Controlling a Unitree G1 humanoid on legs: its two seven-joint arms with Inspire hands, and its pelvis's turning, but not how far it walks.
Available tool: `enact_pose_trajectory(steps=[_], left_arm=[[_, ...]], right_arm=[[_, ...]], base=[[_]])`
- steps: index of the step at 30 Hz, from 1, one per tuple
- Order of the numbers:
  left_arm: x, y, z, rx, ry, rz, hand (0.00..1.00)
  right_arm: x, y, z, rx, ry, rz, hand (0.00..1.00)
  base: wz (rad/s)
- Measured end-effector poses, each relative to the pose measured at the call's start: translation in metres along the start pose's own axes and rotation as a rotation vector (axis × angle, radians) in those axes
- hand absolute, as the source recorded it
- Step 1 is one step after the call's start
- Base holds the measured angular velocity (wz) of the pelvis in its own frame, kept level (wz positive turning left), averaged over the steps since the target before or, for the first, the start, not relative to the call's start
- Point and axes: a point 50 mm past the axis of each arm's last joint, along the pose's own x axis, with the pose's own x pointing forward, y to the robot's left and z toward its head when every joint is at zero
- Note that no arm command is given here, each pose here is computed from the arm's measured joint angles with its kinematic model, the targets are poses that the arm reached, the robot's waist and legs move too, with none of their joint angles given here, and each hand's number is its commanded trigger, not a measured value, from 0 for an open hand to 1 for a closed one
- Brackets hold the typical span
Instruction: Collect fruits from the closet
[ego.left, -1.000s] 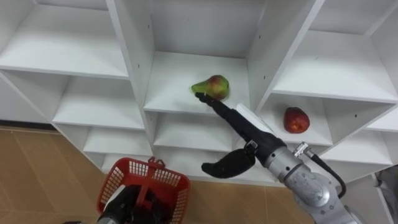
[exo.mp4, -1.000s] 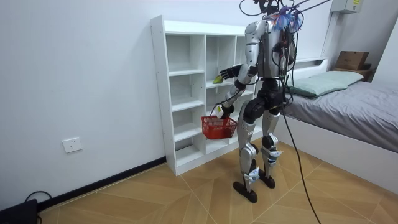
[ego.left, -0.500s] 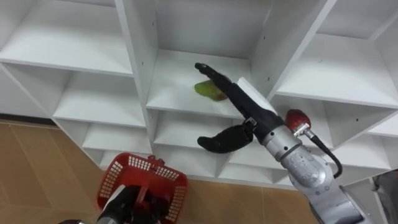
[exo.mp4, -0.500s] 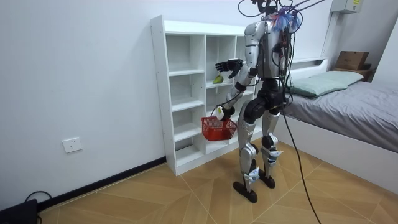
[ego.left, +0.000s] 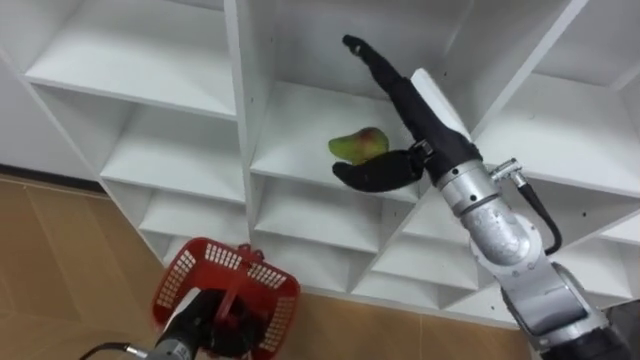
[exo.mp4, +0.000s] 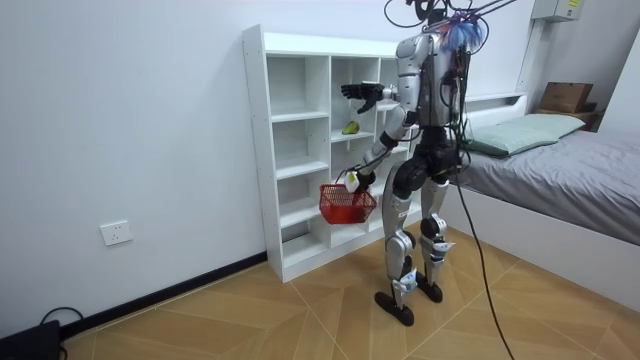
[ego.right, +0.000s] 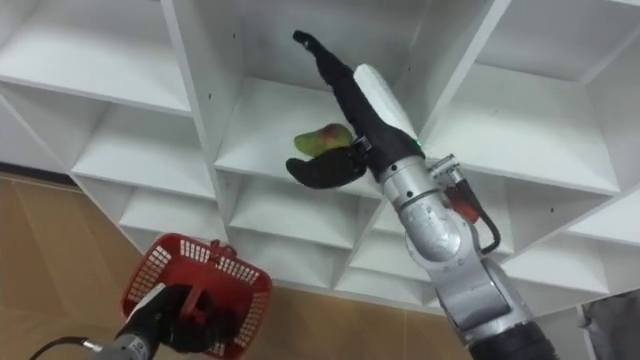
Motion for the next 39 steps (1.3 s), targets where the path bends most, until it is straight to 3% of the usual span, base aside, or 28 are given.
enact_pose_trajectory(steps=[19,27,39], left_arm=[[-0.003,0.015,-0.003,0.085,0.023,0.021,1.00],[-0.003,0.014,-0.008,0.094,0.062,0.007,1.00],[-0.003,0.009,-0.008,0.083,0.078,-0.011,1.00]], right_arm=[[0.009,-0.023,-0.033,-0.022,0.116,-0.082,0.00],[0.011,-0.024,-0.042,-0.021,0.163,-0.081,0.00],[0.002,-0.015,-0.070,0.051,0.325,0.057,0.00]], base=[[0.05],[0.04],[0.01]])
